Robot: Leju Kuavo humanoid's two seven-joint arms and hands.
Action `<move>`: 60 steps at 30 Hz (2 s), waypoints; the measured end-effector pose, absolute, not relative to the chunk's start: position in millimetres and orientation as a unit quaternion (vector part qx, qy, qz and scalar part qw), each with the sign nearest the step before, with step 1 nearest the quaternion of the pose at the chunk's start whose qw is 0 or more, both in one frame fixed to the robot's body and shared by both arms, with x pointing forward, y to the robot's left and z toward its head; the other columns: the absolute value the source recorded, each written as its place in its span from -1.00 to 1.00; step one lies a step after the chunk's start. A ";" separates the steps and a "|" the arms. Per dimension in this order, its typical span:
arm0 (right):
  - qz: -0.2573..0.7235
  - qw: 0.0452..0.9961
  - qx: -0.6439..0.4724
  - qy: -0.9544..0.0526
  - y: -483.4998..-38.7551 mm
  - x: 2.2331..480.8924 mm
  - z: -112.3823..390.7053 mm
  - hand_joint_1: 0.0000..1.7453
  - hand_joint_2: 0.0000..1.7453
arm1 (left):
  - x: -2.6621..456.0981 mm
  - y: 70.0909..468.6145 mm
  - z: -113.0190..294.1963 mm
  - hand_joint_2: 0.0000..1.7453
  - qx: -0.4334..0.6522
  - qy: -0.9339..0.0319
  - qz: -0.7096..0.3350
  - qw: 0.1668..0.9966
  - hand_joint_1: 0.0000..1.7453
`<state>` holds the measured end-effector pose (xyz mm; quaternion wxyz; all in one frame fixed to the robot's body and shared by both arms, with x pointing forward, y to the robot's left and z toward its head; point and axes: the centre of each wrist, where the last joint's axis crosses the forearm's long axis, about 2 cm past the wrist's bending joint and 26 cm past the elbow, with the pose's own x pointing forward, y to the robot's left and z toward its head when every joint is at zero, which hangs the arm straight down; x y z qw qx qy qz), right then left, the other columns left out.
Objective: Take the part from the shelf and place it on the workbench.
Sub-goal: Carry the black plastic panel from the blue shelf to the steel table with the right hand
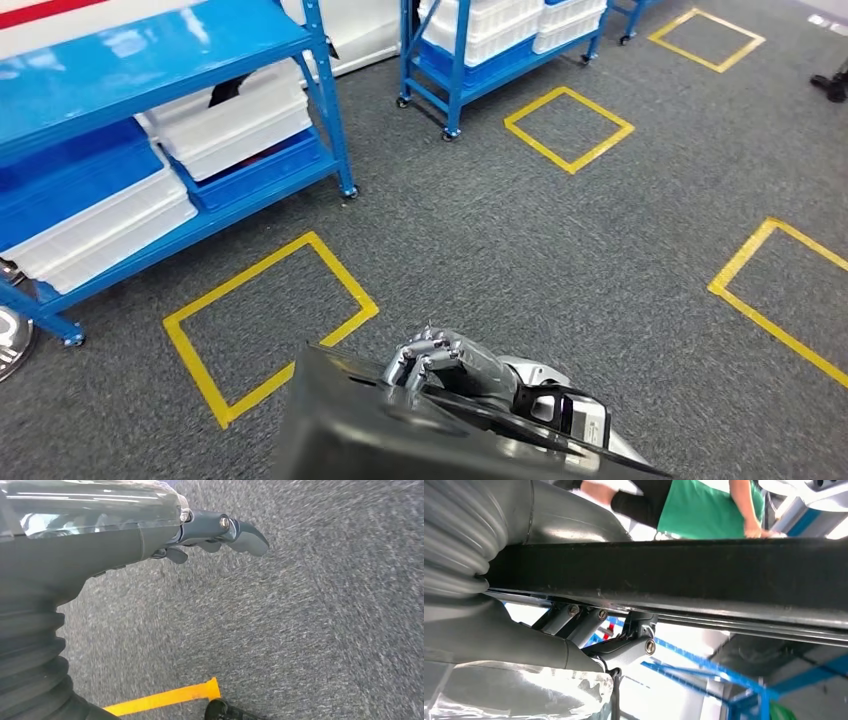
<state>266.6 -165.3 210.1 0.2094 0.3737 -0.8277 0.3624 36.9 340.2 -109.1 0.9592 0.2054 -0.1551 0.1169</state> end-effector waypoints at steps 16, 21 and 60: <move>0.357 0.212 0.367 -0.833 -163.3 266.0 208.8 1.00 1.00 | 36.6 344.8 -108.7 1.00 0.208 -0.164 0.116 0.957 -1.00; 0.355 0.209 0.363 -0.835 -163.0 265.9 210.0 1.00 1.00 | 39.0 345.2 -108.5 1.00 0.207 -0.169 0.116 0.957 -1.00; 0.387 0.177 0.338 -0.839 -148.1 270.3 232.8 1.00 1.00 | 39.4 345.1 -108.5 1.00 0.206 -0.181 0.140 0.951 -1.00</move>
